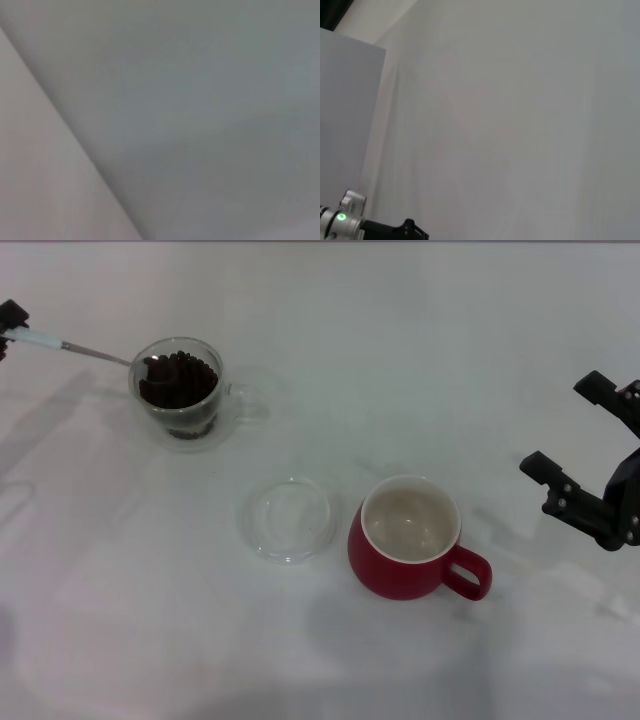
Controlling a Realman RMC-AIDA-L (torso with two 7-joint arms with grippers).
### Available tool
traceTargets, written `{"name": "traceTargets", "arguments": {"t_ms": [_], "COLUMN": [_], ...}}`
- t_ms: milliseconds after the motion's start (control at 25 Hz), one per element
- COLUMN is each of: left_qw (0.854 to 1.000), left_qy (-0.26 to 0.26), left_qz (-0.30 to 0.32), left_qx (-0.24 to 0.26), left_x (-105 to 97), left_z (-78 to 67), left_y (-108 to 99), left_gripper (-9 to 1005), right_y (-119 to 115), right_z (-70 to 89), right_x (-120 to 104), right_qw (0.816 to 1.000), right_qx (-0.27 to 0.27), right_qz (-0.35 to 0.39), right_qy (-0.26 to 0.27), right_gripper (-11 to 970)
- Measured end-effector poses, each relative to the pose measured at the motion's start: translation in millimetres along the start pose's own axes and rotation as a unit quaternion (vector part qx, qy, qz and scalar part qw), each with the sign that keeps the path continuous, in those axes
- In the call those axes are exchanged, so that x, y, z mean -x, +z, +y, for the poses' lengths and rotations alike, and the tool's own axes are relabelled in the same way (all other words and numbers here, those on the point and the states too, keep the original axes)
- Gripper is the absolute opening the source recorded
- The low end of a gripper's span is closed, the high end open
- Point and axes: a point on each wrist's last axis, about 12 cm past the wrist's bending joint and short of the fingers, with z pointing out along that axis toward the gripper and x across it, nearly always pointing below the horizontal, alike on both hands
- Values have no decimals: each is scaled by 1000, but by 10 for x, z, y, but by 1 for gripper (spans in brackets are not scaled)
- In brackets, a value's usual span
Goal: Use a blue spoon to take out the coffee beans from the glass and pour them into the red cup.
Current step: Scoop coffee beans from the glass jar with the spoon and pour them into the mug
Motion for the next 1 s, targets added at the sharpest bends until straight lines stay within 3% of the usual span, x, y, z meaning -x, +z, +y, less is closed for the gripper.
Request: {"name": "traceTargets", "arguments": {"t_ms": [400,1000], "left_qw": [998,974], "left_qy": [-8,9], "left_qz": [21,189], "left_qx": [-62,-121], "left_x": [-64,-454], "left_z": [-128,-531], "left_y": [-21,745], "left_gripper": [127,126], "right_y": [29,155], "right_z": [-9,-105], "right_x": [-6,-53], "right_qw": [1000,1000], "right_qx": [6,-9], "right_qz": [1,8], "right_qy": [-1,-10], "right_gripper": [876,876]}}
